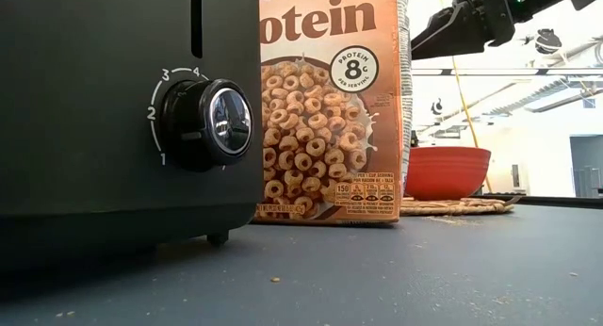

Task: Arrange a breakfast setting
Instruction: Put the apple on the tablemat to the top of the red bowl

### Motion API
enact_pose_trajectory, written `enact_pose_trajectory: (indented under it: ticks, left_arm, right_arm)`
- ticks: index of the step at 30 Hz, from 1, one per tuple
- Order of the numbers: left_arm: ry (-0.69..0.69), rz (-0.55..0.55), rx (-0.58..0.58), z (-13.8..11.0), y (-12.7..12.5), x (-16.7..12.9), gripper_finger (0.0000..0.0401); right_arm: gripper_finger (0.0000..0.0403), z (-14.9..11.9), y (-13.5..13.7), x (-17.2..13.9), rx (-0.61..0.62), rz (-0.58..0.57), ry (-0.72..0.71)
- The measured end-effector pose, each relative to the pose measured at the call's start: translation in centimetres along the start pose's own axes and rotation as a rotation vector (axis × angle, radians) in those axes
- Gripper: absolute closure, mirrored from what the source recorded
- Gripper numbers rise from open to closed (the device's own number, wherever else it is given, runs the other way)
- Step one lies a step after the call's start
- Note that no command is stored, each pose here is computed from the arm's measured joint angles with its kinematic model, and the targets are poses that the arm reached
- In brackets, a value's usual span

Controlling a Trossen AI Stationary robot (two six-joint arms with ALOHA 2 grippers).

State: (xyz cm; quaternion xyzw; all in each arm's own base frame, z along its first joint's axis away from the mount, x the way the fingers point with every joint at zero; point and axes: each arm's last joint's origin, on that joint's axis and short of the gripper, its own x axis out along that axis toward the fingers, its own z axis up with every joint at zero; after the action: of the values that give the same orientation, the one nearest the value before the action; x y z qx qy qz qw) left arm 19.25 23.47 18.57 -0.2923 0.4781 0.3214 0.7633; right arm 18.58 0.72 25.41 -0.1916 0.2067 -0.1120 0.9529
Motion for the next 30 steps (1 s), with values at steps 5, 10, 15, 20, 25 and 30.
enact_pose_trajectory:
  ticks: [5, 10, 15, 20, 25, 30]
  left_arm:
    - [-0.001, 0.001, -0.010, 0.01, 0.00, 0.00, 0.0176]
    - [-0.003, 0.001, -0.009, 0.03, 0.00, 0.00, 0.0176]
    - [-0.003, 0.001, -0.009, 0.03, 0.00, 0.01, 0.0176]
    - [0.001, 0.001, -0.009, -0.01, 0.00, 0.02, 0.0175]
    - [0.005, 0.001, -0.010, -0.05, 0.01, 0.02, 0.0175]
    - [0.009, -0.003, -0.007, -0.09, -0.03, 0.05, 0.0147]
  right_arm:
    - [0.0007, 0.00, 0.00, 0.00, 0.000, 0.000, 0.000]
    - [0.0007, 0.00, 0.00, 0.00, 0.000, 0.000, 0.000]
    - [0.0007, 0.00, 0.00, 0.00, 0.000, 0.000, 0.000]
    - [0.0007, 0.00, 0.00, 0.00, 0.000, 0.000, 0.000]
    - [0.0007, 0.00, 0.00, 0.00, 0.000, 0.000, 0.000]
    - [0.0007, 0.00, 0.00, 0.00, 0.000, 0.000, 0.000]
